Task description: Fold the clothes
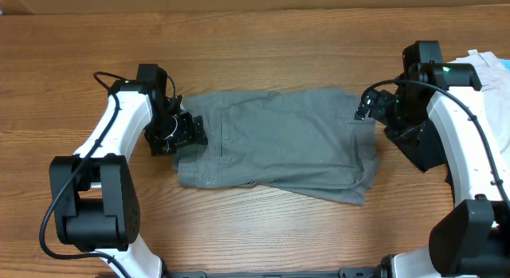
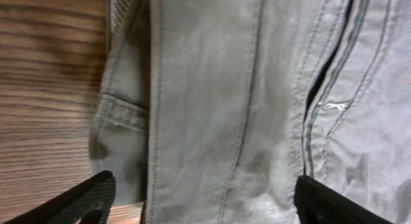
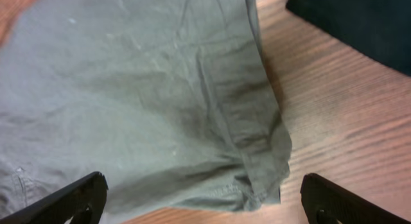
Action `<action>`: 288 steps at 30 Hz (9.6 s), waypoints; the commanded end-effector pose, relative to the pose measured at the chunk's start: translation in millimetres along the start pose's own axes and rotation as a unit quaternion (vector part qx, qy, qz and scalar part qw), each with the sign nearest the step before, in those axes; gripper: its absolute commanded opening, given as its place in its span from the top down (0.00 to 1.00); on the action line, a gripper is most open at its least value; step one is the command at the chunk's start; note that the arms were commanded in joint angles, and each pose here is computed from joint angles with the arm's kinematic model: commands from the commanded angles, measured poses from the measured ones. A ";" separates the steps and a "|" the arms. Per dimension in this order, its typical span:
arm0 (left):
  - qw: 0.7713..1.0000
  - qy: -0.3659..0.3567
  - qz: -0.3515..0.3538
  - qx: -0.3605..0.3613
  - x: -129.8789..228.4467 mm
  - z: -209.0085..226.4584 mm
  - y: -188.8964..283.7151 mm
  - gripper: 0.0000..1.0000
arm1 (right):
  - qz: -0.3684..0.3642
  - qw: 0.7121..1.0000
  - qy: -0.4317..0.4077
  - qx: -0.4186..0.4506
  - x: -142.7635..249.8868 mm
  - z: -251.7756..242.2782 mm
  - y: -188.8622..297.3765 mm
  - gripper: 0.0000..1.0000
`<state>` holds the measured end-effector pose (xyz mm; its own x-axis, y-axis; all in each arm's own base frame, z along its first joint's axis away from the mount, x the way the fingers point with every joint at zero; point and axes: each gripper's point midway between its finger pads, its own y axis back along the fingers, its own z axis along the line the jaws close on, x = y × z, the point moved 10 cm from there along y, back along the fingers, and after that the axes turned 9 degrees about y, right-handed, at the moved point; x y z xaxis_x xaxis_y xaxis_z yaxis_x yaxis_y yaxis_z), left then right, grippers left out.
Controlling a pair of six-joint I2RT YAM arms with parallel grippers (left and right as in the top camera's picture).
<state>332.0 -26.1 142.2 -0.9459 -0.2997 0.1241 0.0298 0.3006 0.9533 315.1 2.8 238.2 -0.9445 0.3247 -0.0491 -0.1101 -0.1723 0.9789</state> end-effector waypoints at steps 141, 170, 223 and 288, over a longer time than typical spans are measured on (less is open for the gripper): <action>0.970 0.070 -0.207 -0.104 -213.5 56.6 -2.6 0.34 | 0.066 0.991 -0.050 -0.107 -10.1 50.5 -173.5 0.96; 0.995 0.009 0.074 -0.066 -123.3 3.6 29.1 0.94 | 0.155 0.969 0.167 -0.093 33.7 161.5 -87.0 0.96; 0.991 0.095 -0.080 -0.052 -159.6 151.9 87.6 0.00 | 0.063 0.997 -0.002 0.038 -52.1 42.0 -42.4 0.14; 0.986 0.119 -0.116 -0.004 -146.2 75.0 150.3 0.96 | -0.028 1.000 0.011 -0.003 -78.8 53.4 -43.8 0.00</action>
<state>449.4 167.8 189.9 -0.7951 -0.6011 0.0805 -0.0576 0.2069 0.9767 406.2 32.8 200.2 -0.9466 0.3165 -0.0613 -0.1160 -0.1569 0.9808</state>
